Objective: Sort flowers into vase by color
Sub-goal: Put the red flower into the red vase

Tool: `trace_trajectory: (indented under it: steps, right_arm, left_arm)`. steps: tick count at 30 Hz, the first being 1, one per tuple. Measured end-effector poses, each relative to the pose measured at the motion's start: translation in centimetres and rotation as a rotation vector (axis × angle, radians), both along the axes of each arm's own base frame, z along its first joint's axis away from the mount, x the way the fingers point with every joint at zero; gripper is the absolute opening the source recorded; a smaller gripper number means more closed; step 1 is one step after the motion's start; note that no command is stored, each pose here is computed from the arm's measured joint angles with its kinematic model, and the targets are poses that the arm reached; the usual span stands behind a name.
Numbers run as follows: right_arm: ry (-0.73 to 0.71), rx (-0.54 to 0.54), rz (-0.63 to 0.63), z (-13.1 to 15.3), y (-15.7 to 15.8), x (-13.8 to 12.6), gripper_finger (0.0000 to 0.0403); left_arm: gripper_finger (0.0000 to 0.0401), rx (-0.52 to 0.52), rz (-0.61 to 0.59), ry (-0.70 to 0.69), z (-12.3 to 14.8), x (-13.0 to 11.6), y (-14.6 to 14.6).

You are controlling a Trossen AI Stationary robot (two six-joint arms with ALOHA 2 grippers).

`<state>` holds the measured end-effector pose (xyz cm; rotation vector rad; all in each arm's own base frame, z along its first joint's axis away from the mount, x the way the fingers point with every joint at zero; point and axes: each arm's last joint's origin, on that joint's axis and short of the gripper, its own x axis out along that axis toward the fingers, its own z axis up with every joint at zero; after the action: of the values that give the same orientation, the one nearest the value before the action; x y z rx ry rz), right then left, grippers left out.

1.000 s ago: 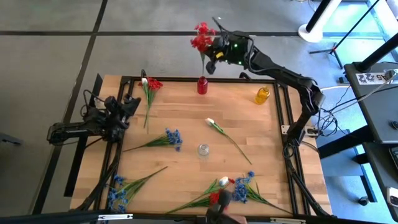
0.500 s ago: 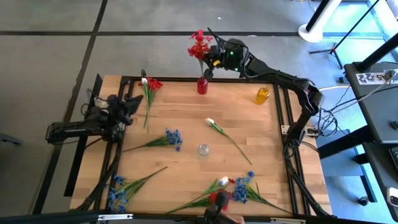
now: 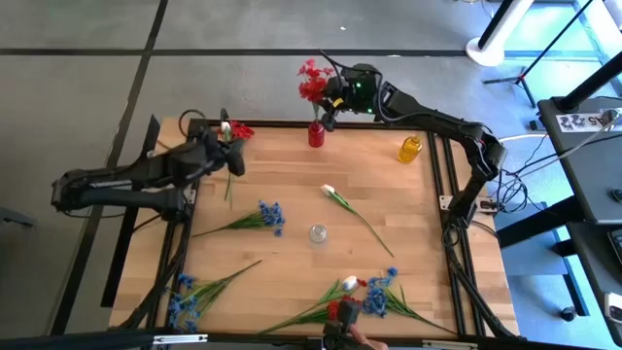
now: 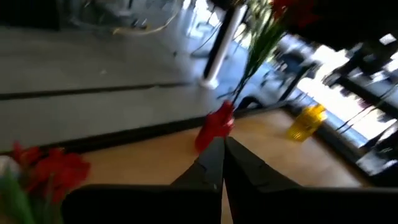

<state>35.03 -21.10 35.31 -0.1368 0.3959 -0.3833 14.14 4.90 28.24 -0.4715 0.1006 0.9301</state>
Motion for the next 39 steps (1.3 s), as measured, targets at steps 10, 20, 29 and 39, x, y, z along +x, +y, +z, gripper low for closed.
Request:
trace_trajectory:
  steps: [10, 20, 29, 39]
  right_arm:
    - [0.071, 0.158, -0.090, 0.6, 0.4, -0.9, 0.0194]
    - [0.396, 0.383, -0.055, 3.4, 4.7, -3.3, 0.0263]
    - [0.782, 0.539, 0.006, -4.1, 13.5, -2.0, 0.0252]
    - [0.666, 0.652, -0.151, -13.8, 15.1, -1.4, 0.0237]
  left_arm:
    - [0.0107, -0.075, 0.045, 0.107, 4.0, 0.8, 2.0]
    - [0.0120, -0.093, -0.082, 0.051, 5.0, 1.5, 1.3]
    - [0.0089, -0.107, -0.232, 0.046, 4.3, 4.4, -2.4]
    - [0.0074, -0.177, -0.345, 0.042, 3.3, 5.6, -6.0]
